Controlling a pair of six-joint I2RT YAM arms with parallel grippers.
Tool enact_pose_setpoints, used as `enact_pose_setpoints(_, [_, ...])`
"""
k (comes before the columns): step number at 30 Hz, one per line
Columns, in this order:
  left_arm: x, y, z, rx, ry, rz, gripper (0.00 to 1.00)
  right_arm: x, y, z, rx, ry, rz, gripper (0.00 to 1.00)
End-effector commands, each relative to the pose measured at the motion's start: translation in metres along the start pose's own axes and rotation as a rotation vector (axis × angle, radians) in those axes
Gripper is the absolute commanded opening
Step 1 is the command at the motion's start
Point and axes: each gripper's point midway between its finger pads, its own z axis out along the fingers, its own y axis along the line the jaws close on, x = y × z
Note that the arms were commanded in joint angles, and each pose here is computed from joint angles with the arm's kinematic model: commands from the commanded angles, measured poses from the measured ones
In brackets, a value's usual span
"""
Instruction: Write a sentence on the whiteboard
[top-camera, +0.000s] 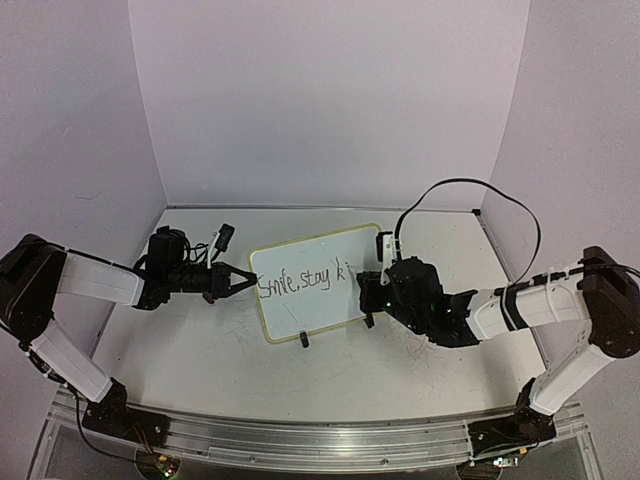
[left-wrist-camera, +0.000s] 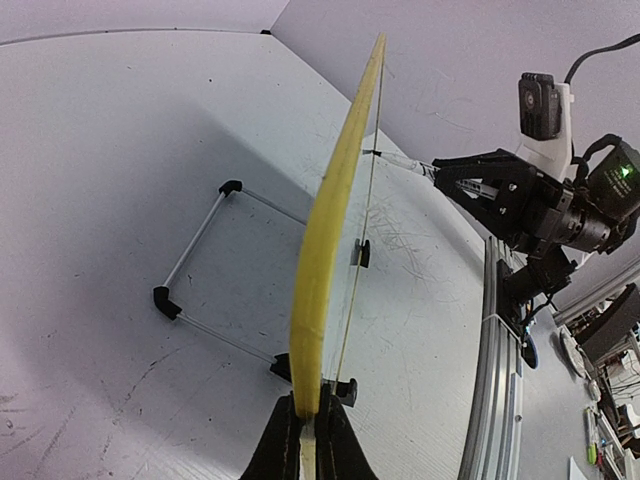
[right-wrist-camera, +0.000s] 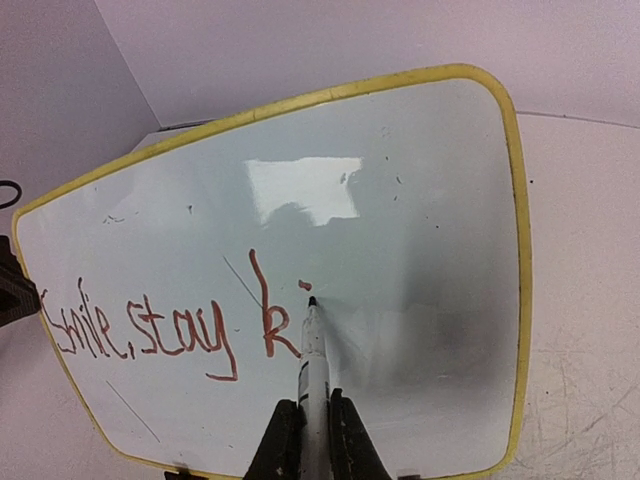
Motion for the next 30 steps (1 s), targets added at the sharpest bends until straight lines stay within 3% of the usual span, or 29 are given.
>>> enact_pose_setpoints(1, [-0.004,-0.001,0.000,-0.008,0.007,0.001,0.00,-0.012,0.006,-0.007,-0.039,-0.043,0.015,0.00])
enact_pose_setpoints(30, [-0.003,-0.002,-0.001,-0.009,0.010,0.000,0.00,0.019,0.003,-0.004,0.009,0.043,0.021,0.00])
